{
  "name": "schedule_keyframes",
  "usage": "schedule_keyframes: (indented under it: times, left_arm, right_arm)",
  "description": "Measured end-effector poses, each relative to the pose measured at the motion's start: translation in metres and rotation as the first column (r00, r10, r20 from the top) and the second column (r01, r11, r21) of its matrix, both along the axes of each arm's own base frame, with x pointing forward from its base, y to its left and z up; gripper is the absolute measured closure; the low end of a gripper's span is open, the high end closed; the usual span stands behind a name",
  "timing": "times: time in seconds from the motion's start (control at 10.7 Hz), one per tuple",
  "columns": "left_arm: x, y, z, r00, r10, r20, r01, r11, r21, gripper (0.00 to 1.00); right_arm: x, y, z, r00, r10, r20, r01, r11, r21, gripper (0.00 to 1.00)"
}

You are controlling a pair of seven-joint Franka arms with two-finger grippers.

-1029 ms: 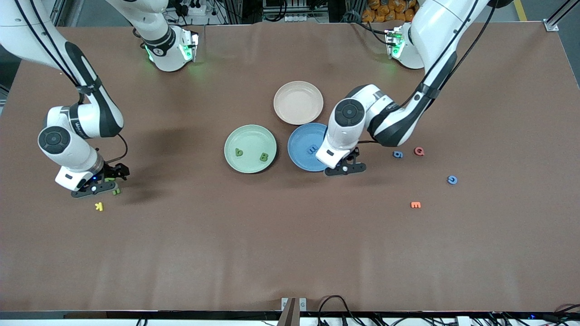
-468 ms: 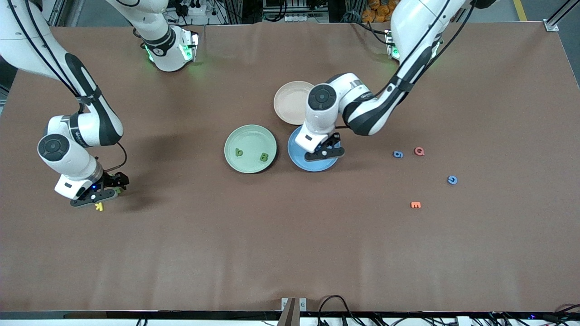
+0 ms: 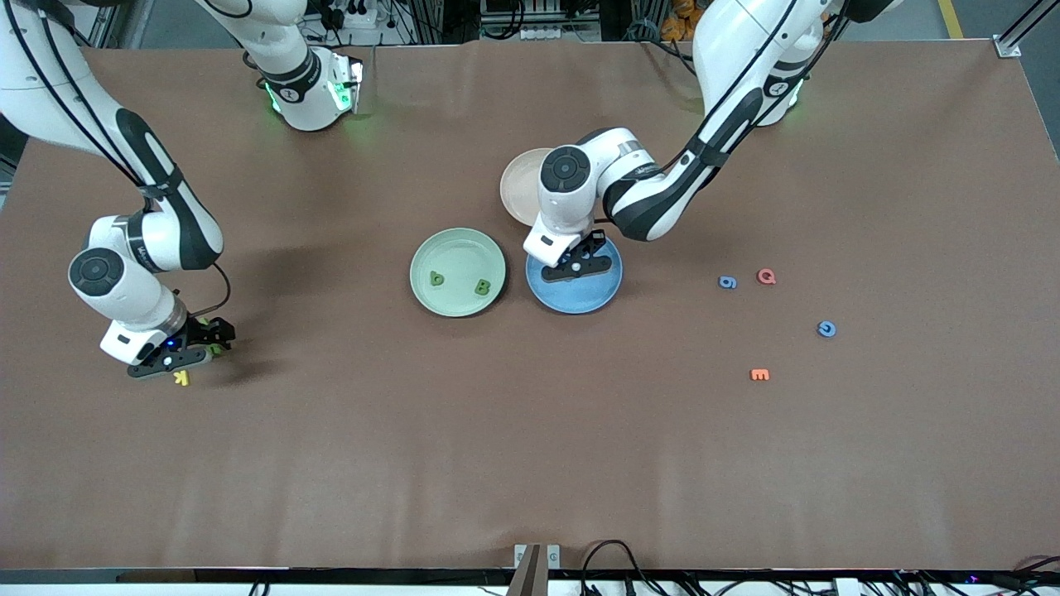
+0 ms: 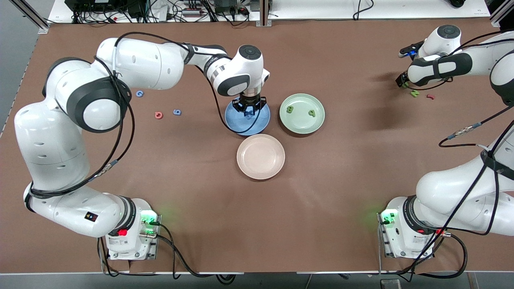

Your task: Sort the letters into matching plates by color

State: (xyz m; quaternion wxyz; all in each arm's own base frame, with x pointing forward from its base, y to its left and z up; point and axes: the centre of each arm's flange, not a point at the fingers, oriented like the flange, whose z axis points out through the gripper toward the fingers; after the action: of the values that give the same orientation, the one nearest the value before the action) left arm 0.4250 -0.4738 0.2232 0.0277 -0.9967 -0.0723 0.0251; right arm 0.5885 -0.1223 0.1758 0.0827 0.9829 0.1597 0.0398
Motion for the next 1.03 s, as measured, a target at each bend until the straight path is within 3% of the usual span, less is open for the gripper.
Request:
schedule_keyframes:
  times: [0.37, 0.47, 0.84, 1.03]
  left_arm:
    - [0.008, 0.003, 0.002, 1.0, 0.013, 0.008, -0.013, 1.0, -0.003, 0.1]
    - [0.016, 0.006, 0.006, 1.0, 0.022, 0.017, -0.021, 1.0, -0.008, 0.01]
    - [0.081, 0.068, 0.035, 0.998, -0.044, 0.047, 0.045, 0.999, -0.009, 0.0]
    - [0.1, 0.094, 0.042, 0.994, -0.092, 0.05, 0.093, 0.996, -0.005, 0.0]
  right_arm:
    - [0.0, -0.001, -0.001, 1.0, -0.002, 0.004, 0.002, 1.0, 0.004, 0.0]
    - [0.0, 0.001, -0.001, 1.0, -0.005, 0.006, 0.005, 1.0, 0.007, 0.0]
    - [-0.001, 0.006, -0.009, 0.999, -0.04, 0.002, 0.04, 0.999, 0.021, 0.0]
    - [-0.001, 0.003, -0.011, 0.998, -0.06, 0.005, 0.06, 0.998, 0.027, 0.0]
